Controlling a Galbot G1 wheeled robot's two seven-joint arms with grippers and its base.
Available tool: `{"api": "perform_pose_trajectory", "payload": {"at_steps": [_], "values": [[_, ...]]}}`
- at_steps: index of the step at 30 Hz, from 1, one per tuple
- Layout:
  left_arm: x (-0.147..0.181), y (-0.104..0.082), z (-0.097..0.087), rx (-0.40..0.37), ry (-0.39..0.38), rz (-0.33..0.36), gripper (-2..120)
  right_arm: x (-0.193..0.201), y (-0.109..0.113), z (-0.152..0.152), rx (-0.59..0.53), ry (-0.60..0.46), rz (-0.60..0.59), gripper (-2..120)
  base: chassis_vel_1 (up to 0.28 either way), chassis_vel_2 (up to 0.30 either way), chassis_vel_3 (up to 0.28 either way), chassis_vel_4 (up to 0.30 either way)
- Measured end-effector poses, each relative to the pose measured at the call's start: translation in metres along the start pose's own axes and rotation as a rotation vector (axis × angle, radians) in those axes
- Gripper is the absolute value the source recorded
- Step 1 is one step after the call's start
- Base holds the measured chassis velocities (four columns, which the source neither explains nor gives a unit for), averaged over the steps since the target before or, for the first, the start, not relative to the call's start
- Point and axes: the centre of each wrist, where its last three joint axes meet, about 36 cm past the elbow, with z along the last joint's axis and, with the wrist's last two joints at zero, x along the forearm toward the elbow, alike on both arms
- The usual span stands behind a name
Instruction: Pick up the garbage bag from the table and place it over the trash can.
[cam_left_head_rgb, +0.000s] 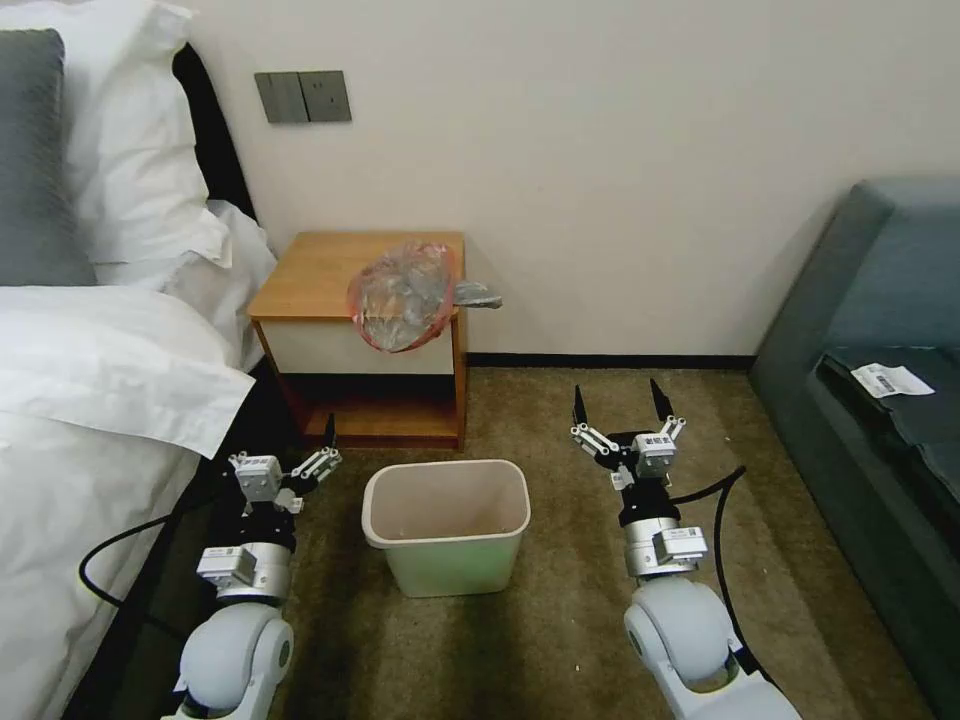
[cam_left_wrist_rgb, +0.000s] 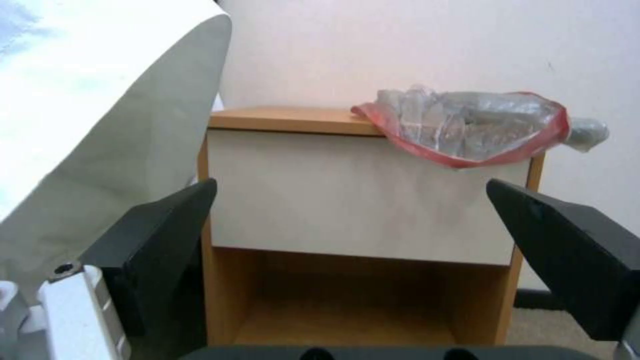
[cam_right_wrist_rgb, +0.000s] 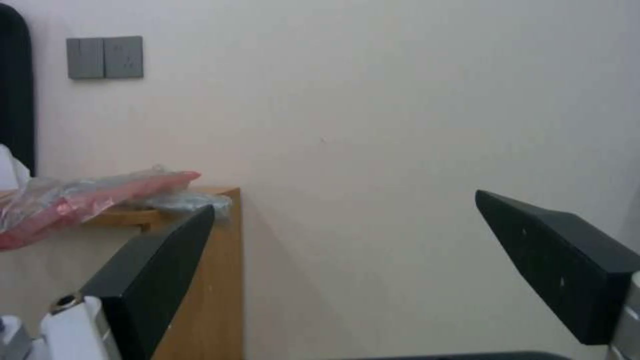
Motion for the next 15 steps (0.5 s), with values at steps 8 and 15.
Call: {"api": "perform_pose_trajectory", "payload": {"at_steps": [8,15], "values": [[-0.0001,0.0000,0.0000,0.000,0.000,0.000,100,0.0000,0.0000,0.0000,0.000,0.000,0.000,100,0.000,0.000,0.000,0.000],[0.0000,0.0000,0.0000,0.000,0.000,0.000,100,0.0000,0.0000,0.0000,0.000,0.000,0.000,100,0.000,0.000,0.000,0.000]]}}
